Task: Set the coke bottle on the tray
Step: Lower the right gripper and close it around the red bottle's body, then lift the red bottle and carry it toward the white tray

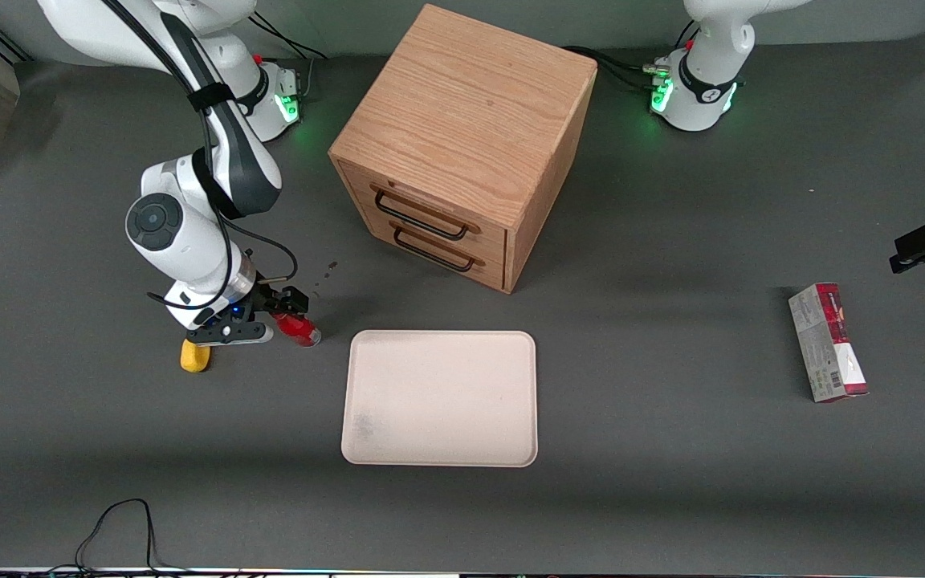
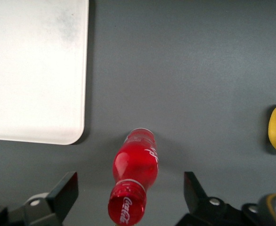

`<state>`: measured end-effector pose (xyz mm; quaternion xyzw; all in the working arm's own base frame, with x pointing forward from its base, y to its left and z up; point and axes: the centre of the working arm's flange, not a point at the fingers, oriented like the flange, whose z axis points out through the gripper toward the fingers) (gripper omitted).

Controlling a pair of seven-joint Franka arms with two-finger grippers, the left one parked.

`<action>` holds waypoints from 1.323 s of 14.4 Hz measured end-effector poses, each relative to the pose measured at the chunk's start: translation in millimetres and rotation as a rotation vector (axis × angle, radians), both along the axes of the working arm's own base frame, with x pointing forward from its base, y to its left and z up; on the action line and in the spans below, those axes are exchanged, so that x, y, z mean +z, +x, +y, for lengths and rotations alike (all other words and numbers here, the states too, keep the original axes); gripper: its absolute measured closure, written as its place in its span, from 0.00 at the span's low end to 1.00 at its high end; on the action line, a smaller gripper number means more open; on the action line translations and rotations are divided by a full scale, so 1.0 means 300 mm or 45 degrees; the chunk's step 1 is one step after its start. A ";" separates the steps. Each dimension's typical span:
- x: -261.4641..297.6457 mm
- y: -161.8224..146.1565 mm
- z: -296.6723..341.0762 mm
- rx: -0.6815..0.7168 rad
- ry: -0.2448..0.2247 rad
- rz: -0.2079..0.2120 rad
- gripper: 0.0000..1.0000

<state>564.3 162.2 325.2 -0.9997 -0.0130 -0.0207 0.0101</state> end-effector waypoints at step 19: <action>0.661 0.091 0.000 -0.004 -0.043 0.190 0.69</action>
